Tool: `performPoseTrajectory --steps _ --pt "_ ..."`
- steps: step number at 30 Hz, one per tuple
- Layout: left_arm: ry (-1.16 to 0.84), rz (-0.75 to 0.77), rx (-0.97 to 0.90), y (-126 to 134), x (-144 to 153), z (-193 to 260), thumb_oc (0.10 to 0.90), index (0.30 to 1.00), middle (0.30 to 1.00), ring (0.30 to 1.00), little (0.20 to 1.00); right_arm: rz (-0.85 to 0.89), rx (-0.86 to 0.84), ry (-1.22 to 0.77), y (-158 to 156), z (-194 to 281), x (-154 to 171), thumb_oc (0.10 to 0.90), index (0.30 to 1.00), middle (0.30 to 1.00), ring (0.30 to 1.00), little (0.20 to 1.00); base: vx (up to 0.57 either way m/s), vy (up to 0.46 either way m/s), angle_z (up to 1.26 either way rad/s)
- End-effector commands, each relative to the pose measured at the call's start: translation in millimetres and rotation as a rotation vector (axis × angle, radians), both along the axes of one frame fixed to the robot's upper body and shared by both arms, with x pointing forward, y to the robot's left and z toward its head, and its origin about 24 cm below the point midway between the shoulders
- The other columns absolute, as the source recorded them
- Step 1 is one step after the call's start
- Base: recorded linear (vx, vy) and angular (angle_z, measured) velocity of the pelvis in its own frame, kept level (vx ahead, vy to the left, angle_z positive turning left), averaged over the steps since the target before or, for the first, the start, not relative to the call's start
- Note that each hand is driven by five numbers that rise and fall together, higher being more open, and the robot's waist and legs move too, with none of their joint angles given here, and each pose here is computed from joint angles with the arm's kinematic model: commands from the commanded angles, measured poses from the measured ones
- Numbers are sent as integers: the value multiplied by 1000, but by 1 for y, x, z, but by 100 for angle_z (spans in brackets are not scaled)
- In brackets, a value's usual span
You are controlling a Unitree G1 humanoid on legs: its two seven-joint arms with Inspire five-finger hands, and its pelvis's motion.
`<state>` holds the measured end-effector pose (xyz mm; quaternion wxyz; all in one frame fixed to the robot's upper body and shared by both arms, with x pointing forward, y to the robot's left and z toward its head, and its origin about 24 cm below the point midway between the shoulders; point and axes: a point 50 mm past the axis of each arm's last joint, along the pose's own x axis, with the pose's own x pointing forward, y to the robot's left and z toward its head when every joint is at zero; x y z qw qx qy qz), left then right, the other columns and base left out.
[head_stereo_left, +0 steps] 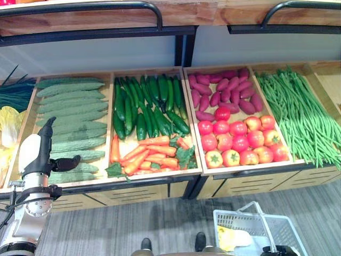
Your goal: Get the vegetables into the basket
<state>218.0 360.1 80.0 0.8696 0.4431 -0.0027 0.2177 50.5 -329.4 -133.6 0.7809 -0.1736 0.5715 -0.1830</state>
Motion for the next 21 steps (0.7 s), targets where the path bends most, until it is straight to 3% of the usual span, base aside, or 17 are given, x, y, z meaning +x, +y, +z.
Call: performPoseTrajectory --steps 1,8,12,21 --pt "-229 -131 109 -2 27 76 900 1000 1000 1000 1000 38 -108 -54 -26 18 15 400 300 300 300 300 0 0 0" --pt "-211 -267 49 -18 35 83 900 1000 1000 1000 1000 45 -95 -48 -24 16 13 400 300 300 300 300 2 0 -1" --pt "-169 -478 47 -47 43 95 900 1000 1000 1000 1000 71 -84 -43 -22 16 15 400 300 300 300 300 4 0 -1" --pt "-123 -665 81 -86 59 98 900 1000 1000 1000 1000 91 -68 -42 -17 13 21 400 300 300 300 300 4 -5 -2"
